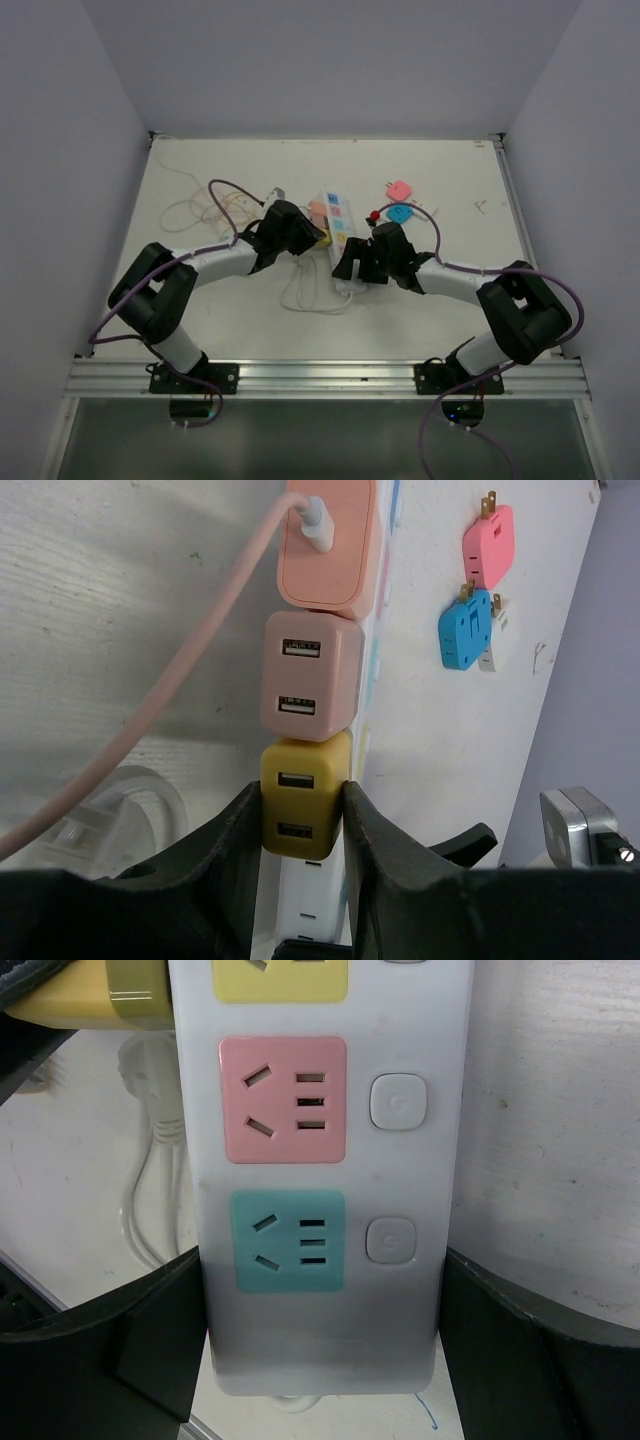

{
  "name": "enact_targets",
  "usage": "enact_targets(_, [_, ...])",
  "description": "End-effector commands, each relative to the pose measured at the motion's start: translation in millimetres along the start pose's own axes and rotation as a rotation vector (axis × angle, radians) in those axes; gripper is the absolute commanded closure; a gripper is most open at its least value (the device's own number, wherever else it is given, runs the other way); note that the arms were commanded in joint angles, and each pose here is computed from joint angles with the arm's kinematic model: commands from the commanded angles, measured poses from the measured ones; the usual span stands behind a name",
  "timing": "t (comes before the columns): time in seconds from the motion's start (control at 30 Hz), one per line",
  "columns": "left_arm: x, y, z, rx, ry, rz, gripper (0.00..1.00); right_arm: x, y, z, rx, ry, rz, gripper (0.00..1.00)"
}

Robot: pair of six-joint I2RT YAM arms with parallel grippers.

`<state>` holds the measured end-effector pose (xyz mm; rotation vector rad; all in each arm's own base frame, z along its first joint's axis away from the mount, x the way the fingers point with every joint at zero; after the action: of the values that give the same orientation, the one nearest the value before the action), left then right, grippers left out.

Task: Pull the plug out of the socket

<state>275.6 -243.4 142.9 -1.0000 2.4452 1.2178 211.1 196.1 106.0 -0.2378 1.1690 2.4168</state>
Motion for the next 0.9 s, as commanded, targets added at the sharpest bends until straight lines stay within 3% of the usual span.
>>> enact_targets(0.0, [-1.4,6.6,-3.3,0.03,0.042,-0.04,1.0,17.2,-5.1,-20.5,0.091,-0.024,0.075,1.0])
enact_targets(0.87, [-28.6,59.1,7.5,0.051,0.04,-0.124,1.0,16.4,-6.4,-37.3,0.225,-0.078,0.067,1.0])
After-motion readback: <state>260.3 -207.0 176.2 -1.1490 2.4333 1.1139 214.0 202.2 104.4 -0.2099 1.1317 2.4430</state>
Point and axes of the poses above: each gripper's point midway between its finger pads, its own y axis back along the fingers, its own z axis along the line the jaws close on, x = y × z, the point moved 10 cm from there along y, back along the fingers, and after that the axes turned 11 degrees about -y, right-handed, at the moved point
